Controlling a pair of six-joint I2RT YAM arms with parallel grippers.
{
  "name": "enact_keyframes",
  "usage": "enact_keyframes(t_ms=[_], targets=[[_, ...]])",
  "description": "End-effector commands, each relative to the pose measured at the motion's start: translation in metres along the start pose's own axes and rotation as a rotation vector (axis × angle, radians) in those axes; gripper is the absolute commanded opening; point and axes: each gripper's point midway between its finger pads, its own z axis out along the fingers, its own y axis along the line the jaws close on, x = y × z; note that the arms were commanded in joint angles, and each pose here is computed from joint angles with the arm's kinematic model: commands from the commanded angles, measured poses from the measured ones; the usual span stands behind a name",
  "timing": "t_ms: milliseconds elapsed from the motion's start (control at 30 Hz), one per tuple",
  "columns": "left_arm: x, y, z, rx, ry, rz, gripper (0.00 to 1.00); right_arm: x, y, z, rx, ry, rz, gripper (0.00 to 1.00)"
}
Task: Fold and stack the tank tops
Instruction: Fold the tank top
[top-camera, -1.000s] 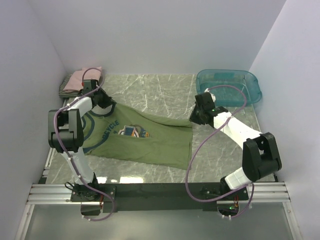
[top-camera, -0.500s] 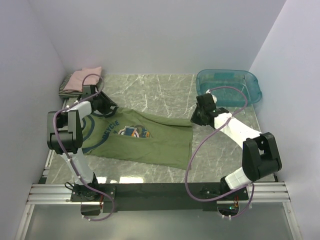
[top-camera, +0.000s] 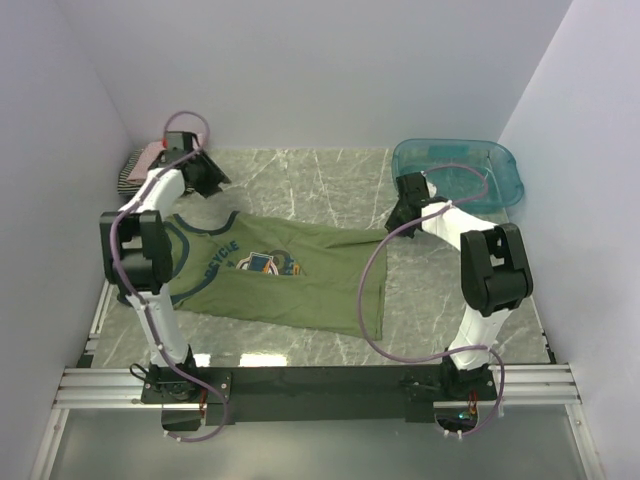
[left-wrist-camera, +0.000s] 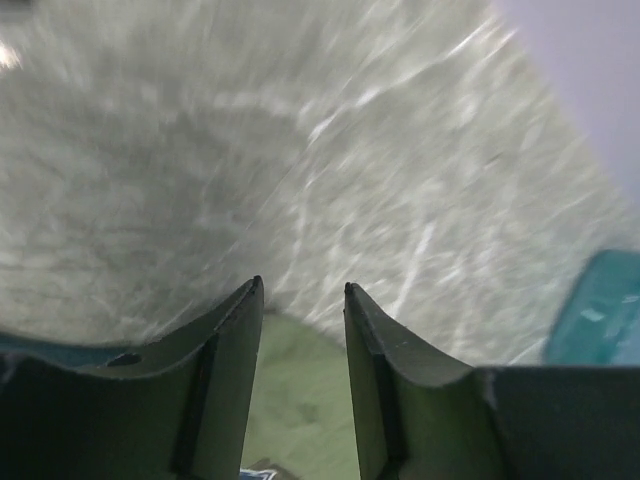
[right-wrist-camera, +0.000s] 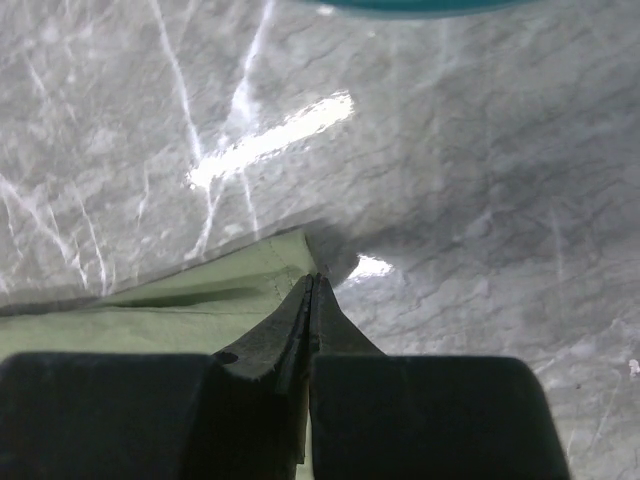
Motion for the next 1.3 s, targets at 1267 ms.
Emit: enact_keyframes(t_ms=[1267], targets=[[0.107, 0.015, 0.043, -0.21, 0.262, 0.079, 0.44, -0.024, -0.014, 0.016, 0.004, -0.054, 0.083, 0.0]])
